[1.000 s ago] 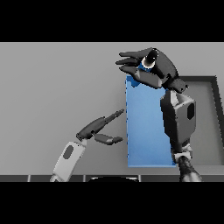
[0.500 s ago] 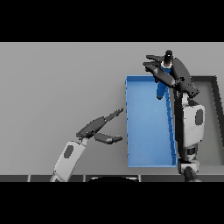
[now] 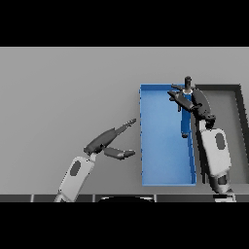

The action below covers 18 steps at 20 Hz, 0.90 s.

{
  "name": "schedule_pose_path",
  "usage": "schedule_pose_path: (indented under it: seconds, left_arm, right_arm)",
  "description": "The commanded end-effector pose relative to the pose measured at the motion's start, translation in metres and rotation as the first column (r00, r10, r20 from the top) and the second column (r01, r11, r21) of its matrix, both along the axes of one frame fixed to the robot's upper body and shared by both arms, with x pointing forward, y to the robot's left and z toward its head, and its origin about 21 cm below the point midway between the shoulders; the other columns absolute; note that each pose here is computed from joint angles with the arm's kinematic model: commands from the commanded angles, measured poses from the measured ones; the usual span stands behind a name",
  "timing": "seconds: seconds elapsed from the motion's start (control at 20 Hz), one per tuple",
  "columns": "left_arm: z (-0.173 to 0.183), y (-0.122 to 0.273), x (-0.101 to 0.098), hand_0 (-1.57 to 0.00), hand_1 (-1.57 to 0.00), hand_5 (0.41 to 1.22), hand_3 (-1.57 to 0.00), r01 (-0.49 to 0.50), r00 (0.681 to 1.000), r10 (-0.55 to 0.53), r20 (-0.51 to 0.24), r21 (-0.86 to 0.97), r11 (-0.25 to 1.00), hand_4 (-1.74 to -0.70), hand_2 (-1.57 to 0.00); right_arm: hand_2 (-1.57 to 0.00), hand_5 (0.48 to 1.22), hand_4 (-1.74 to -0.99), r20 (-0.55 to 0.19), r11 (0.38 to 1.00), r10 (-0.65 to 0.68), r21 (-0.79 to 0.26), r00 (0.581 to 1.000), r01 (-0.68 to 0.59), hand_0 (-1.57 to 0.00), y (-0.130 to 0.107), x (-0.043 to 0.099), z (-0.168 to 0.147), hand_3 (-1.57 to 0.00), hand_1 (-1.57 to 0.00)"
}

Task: Pick up the blue pipe and place it into the blue bin.

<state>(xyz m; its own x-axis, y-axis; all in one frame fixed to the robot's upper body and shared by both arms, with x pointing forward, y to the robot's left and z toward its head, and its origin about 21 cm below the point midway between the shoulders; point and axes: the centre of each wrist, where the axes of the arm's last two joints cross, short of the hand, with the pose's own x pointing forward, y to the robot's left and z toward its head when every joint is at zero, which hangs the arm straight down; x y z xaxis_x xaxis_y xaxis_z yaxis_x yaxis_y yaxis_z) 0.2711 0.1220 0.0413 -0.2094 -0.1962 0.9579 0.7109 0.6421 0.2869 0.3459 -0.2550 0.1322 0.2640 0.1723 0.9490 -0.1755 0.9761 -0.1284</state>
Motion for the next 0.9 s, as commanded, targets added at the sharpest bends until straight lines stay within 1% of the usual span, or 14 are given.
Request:
schedule_pose_path:
  seconds: [0.0, 0.05, 0.1, 0.15, 0.25, 0.3, 0.35, 0.4, 0.45, 0.5, 0.55, 0.6, 0.7, 0.85]
  left_arm:
    - [-0.001, 0.002, 0.0, 0.0, 0.0, 0.476, 0.0, -0.002, 1.0, 0.002, 0.0, 0.008, 1.0, -0.92, 0.0]
    - [-0.001, 0.002, 0.0, 0.0, 0.0, 0.478, 0.0, -0.002, 1.0, 0.002, -0.002, 0.015, 1.0, -0.92, 0.0]
    - [-0.002, 0.002, -0.001, 0.0, 0.0, 0.48, 0.0, -0.003, 1.0, 0.002, 0.003, 0.015, 1.0, -0.92, 0.0]
    - [0.002, 0.0, 0.0, 0.0, 0.0, 0.481, 0.0, -0.003, 1.0, 0.003, 0.007, 0.008, 1.0, -0.92, 0.0]
    - [-0.001, 0.0, 0.0, 0.0, 0.0, 0.486, 0.0, -0.008, 1.0, 0.008, -0.001, 0.017, 1.0, -0.92, 0.0]
    - [0.0, -0.004, 0.003, 0.0, 0.0, 0.489, 0.0, -0.009, 1.0, 0.009, 0.001, 0.023, 1.0, -0.92, 0.0]
    - [-0.003, -0.004, -0.001, 0.0, 0.0, 0.491, 0.0, -0.003, 1.0, 0.003, -0.006, 0.011, 1.0, -0.92, 0.0]
    - [-0.001, -0.004, 0.0, 0.0, 0.0, 0.493, 0.0, -0.007, 1.0, 0.007, -0.004, 0.008, 1.0, -0.92, 0.0]
    - [0.001, -0.003, 0.0, 0.0, 0.0, 0.493, 0.0, -0.008, 1.0, 0.008, -0.001, 0.003, 1.0, -0.92, 0.0]
    - [0.0, -0.003, 0.002, 0.0, 0.0, 0.493, 0.0, -0.015, 1.0, 0.015, -0.001, 0.01, 1.0, -0.92, 0.0]
    - [-0.002, -0.002, 0.001, 0.0, 0.0, 0.493, 0.0, -0.013, 1.0, 0.013, -0.005, 0.012, 1.0, -0.92, 0.0]
    - [-0.004, -0.002, 0.0, 0.0, 0.0, 0.494, 0.0, -0.01, 1.0, 0.011, -0.01, 0.013, 1.0, -0.93, 0.0]
    - [-0.003, -0.001, 0.0, 0.0, 0.0, 0.494, 0.0, -0.011, 1.0, 0.011, -0.007, 0.01, 1.0, -0.92, 0.0]
    - [-0.004, 0.003, 0.002, 0.0, 0.0, 0.495, 0.0, -0.012, 1.0, 0.012, -0.007, 0.016, 1.0, -0.93, 0.0]
  right_arm:
    - [-1.57, 1.221, -1.497, -0.039, 1.0, -0.011, -0.002, 0.999, 0.011, -1.57, -0.003, -0.002, -0.006, -1.57, -1.57]
    - [-1.57, 1.221, -1.546, -0.07, 1.0, -0.016, -0.008, 0.997, 0.016, -1.57, -0.004, -0.004, -0.011, -1.26, -1.57]
    - [-1.57, 1.221, -1.585, -0.111, 1.0, -0.022, -0.002, 0.994, 0.022, -1.57, -0.003, -0.006, -0.017, -1.01, -1.57]
    - [-1.57, 1.221, -1.616, -0.148, 0.999, -0.033, -0.002, 0.988, 0.033, -1.57, -0.001, -0.006, -0.02, -0.8, -1.57]
    - [-1.57, 1.221, -1.661, -0.221, 0.999, -0.053, -0.008, 0.974, 0.053, -1.57, 0.0, -0.008, -0.025, -0.51, -1.57]
    - [-1.57, 1.171, -1.677, -0.263, 0.998, -0.067, 0.0, 0.962, 0.069, -1.57, 0.0, -0.008, -0.028, -0.41, -1.57]
    - [-1.52, 1.161, -1.626, -0.298, 0.996, -0.085, 0.005, 0.951, 0.091, -1.57, 0.002, -0.007, -0.03, -0.45, -1.57]
    - [-1.23, 1.154, -1.553, -0.313, 0.995, -0.091, 0.008, 0.945, 0.099, -1.36, 0.002, -0.006, -0.028, -0.36, -1.28]
    - [-0.99, 1.148, -1.469, -0.333, 0.993, -0.107, 0.002, 0.937, 0.114, -1.08, 0.001, -0.008, -0.029, -0.29, -1.03]
    - [-0.79, 1.137, -1.405, -0.347, 0.991, -0.132, -0.012, 0.929, 0.136, -0.87, 0.0, -0.007, -0.027, -0.23, -0.82]
    - [-0.63, 1.125, -1.37, -0.351, 0.991, -0.134, -0.024, 0.927, 0.134, -0.69, 0.0, -0.007, -0.026, -0.19, -0.66]
    - [-0.5, 1.108, -1.339, -0.347, 0.994, -0.112, -0.055, 0.931, 0.099, -0.55, 0.003, -0.007, -0.025, -0.15, -0.52]
    - [-0.32, 1.01, -1.279, -0.33, 0.986, -0.059, -0.167, 0.942, 0.003, -0.35, 0.004, -0.009, -0.023, -0.09, -0.34]
    - [-0.16, 0.87, -1.219, -0.345, 0.951, 0.018, -0.285, 0.938, -0.123, -0.18, 0.007, -0.011, -0.023, -0.05, -0.17]
